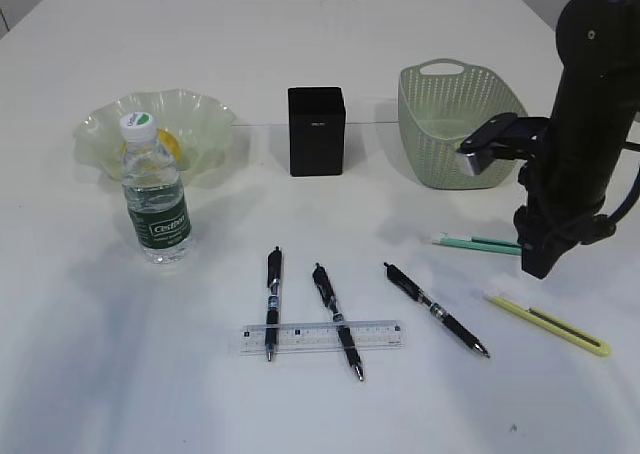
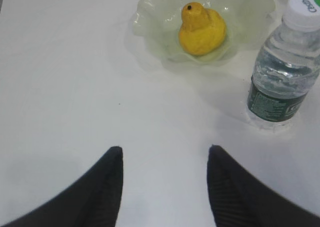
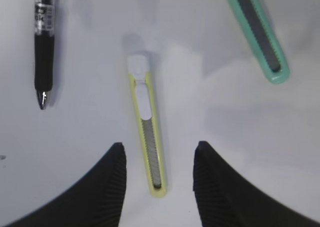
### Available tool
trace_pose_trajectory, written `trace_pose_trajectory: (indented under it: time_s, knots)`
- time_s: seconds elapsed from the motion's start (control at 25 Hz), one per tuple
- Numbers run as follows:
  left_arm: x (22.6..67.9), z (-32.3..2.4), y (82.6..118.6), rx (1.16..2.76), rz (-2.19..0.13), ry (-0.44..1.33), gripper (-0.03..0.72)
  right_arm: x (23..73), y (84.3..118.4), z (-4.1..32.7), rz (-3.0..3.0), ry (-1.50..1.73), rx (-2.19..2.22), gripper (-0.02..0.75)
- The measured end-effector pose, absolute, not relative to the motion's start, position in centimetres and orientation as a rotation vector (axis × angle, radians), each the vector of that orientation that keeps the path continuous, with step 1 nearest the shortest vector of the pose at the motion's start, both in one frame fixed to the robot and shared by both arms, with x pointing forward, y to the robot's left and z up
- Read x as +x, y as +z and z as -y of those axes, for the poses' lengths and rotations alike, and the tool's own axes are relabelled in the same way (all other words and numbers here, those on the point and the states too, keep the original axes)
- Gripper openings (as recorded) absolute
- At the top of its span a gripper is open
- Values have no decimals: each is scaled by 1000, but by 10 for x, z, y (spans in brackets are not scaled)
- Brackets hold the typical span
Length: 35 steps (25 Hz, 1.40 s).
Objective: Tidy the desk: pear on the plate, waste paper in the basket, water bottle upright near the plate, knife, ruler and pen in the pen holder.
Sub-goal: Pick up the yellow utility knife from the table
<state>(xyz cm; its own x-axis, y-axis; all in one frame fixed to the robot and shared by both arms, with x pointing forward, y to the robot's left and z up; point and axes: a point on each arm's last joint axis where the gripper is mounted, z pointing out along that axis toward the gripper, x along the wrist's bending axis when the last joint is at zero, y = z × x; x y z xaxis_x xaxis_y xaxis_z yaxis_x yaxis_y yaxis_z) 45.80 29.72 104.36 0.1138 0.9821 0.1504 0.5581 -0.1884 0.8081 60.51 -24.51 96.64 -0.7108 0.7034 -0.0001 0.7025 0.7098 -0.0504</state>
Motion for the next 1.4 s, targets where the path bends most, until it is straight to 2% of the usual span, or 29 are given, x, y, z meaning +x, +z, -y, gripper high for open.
trace_pose_trajectory:
  time_s: [0.44, 0.72, 1.4]
  knots:
    - [456, -297, 1041, 1828, -1534, 900, 382, 609, 966, 241, 2935, -19, -1121, 336]
    - [456, -297, 1041, 1824, -1536, 897, 382, 611, 948, 239, 2888, 4, -1110, 335]
    - [456, -297, 1041, 1824, -1536, 897, 382, 617, 929, 238, 2882, -1, -1093, 336]
